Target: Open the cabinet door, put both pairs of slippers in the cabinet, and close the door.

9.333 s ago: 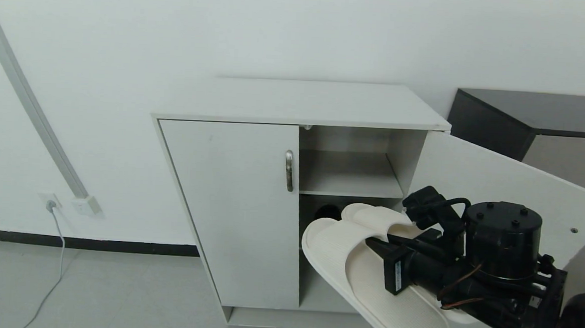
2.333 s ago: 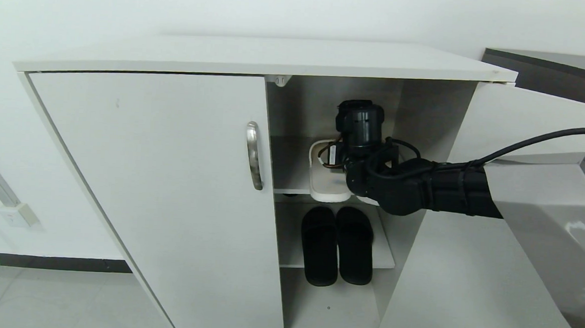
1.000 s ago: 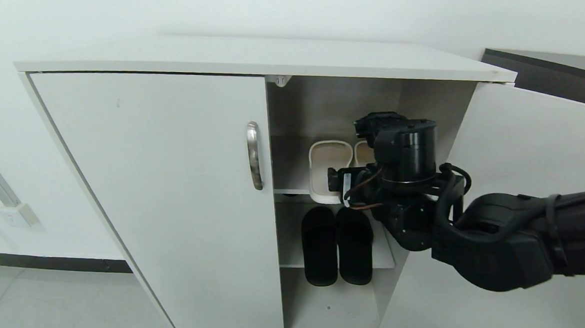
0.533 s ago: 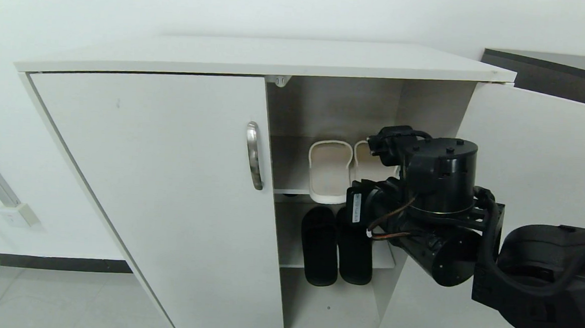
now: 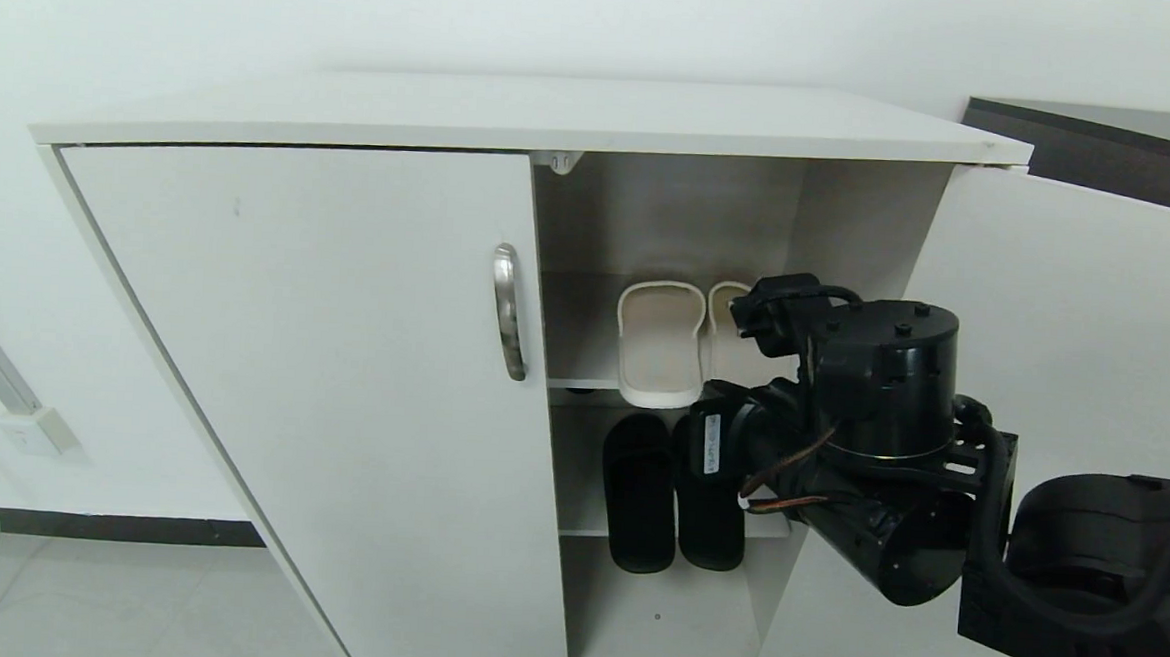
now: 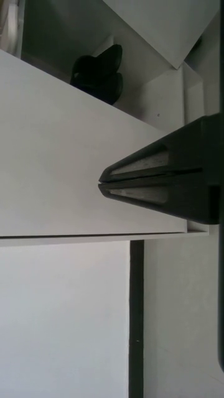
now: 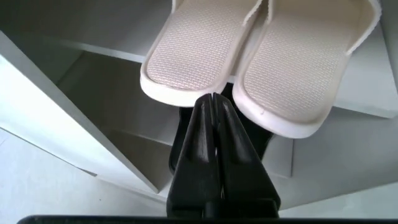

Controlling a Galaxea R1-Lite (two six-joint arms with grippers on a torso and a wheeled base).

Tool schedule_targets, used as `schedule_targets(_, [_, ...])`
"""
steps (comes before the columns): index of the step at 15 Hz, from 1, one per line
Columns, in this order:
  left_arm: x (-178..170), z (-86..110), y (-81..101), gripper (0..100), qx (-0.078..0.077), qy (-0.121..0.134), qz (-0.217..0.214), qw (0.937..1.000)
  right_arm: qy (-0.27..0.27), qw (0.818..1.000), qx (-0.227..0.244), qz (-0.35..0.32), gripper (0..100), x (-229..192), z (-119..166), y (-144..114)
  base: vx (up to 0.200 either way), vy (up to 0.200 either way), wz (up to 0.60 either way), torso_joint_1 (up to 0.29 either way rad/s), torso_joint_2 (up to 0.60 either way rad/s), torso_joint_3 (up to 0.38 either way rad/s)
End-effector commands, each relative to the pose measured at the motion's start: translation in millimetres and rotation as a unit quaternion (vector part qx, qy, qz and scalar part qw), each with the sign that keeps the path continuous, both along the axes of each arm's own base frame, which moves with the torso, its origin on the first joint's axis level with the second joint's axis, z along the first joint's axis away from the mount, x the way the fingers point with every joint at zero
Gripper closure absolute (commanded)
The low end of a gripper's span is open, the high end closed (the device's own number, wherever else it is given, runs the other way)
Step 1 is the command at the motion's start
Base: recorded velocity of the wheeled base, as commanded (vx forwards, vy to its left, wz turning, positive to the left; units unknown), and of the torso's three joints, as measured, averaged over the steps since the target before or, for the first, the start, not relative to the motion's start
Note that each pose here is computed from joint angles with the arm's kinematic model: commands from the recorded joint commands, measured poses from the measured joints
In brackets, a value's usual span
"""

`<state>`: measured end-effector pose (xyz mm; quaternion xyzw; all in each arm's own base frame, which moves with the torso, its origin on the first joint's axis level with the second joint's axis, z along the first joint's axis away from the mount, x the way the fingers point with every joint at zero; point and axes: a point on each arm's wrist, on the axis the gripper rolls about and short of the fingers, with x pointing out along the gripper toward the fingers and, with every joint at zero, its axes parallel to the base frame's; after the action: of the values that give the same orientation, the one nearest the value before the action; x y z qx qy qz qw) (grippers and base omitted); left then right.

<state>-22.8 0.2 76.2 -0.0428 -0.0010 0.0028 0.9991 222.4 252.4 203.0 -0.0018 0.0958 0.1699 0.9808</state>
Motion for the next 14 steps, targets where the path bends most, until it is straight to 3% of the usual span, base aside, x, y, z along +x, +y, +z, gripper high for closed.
schedule_targets(1, [0.1,0.0,0.0,100,0.000,0.001,0.000,1.0000,0.003,1.000,-0.004,0.002,100,-0.3,-2.9,2.1,0.000,0.000,0.00,0.000,0.00,0.000])
schedule_targets(14, [0.1,0.0,0.0,100,-0.001,0.001,0.000,1.0000,0.001,1.000,-0.007,0.007,100,1.6,-19.2,5.3,-0.200,0.000,0.00,0.002,0.00,0.003])
